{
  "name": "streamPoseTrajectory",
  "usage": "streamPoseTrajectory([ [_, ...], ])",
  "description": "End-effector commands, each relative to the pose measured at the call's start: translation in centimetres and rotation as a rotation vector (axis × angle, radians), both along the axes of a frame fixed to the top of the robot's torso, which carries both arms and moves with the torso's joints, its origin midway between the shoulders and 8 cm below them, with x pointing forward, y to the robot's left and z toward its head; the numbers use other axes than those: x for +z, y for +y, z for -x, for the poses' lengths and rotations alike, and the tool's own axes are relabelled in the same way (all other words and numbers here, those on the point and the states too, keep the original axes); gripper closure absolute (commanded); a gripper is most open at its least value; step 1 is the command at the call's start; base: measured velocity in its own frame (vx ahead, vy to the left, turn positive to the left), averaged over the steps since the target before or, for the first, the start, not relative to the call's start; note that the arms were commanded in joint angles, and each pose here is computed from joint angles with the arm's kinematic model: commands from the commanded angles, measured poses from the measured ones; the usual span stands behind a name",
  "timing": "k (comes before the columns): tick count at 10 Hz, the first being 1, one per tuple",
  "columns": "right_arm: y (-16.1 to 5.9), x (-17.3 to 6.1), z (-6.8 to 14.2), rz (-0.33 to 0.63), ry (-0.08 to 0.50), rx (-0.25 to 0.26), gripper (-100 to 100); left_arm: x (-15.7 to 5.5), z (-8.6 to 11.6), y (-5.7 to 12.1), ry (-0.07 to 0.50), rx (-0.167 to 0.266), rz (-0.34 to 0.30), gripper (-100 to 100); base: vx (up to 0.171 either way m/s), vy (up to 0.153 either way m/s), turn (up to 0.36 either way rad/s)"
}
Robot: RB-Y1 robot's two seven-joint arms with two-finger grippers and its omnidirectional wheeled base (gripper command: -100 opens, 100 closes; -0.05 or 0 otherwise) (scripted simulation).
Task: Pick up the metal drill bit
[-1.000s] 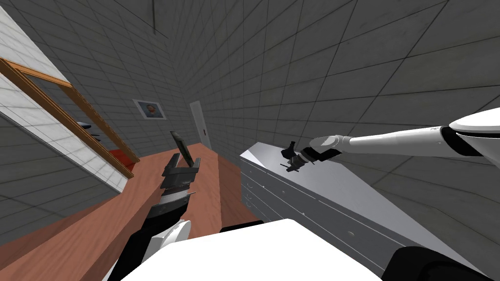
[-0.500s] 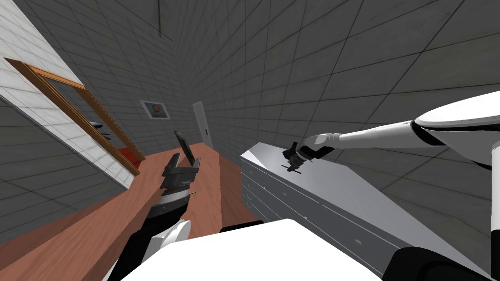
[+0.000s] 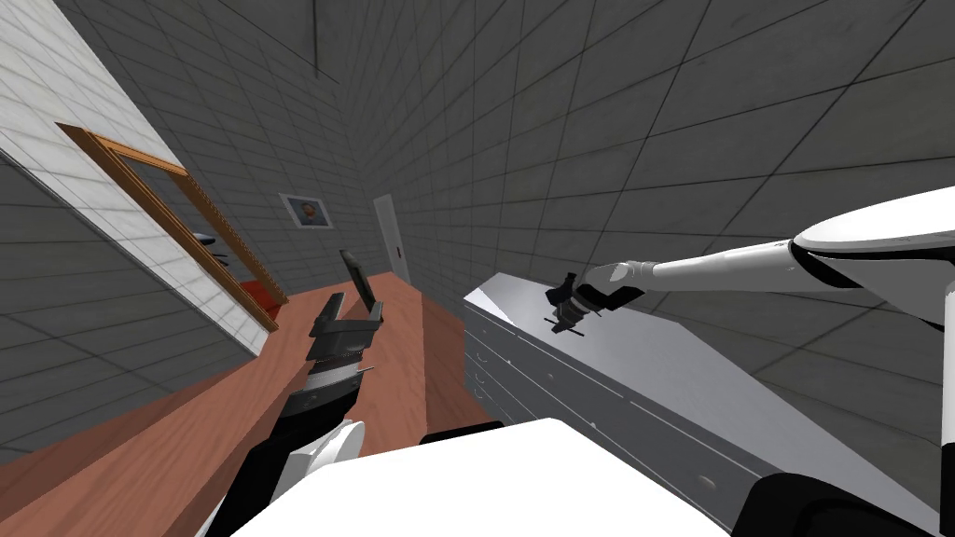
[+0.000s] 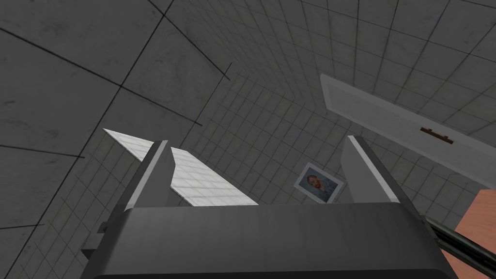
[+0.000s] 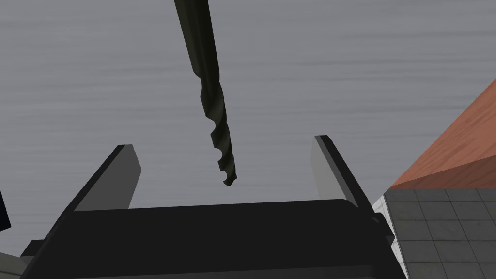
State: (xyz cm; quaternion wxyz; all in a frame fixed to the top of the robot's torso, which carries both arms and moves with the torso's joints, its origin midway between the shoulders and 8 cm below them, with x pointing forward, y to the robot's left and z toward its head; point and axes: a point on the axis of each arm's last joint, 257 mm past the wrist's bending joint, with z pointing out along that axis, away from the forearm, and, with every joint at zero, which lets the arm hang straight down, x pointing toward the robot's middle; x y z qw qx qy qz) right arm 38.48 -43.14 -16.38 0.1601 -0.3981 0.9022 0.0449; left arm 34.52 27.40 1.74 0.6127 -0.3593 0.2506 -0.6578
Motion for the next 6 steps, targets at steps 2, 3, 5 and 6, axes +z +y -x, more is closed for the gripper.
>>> streamPoseTrajectory([
  [2, 0.0, 0.01, 0.0, 0.0, 0.0, 0.0, 100, 0.0, 0.0, 0.0, 0.0, 0.0, 0.0, 0, 0.0, 0.0, 0.0],
  [3, 0.02, 0.03, -0.02, 0.0, 0.0, 0.0, 100, 0.0, 0.0, 0.0, 0.0, 0.0, 0.0, 0, 0.0, 0.0, 0.0],
  [5, 0.02, 0.04, -0.03, 0.0, -0.001, 0.0, 100, 0.0, 0.0, 0.0, 0.0, 0.0, 0.0, 0, 0.0, 0.0, 0.0],
  [6, 0.02, 0.04, -0.03, 0.0, -0.001, 0.0, 0, 0.0, 0.0, 0.0, 0.0, 0.0, 0.0, 0, 0.0, 0.0, 0.0],
])
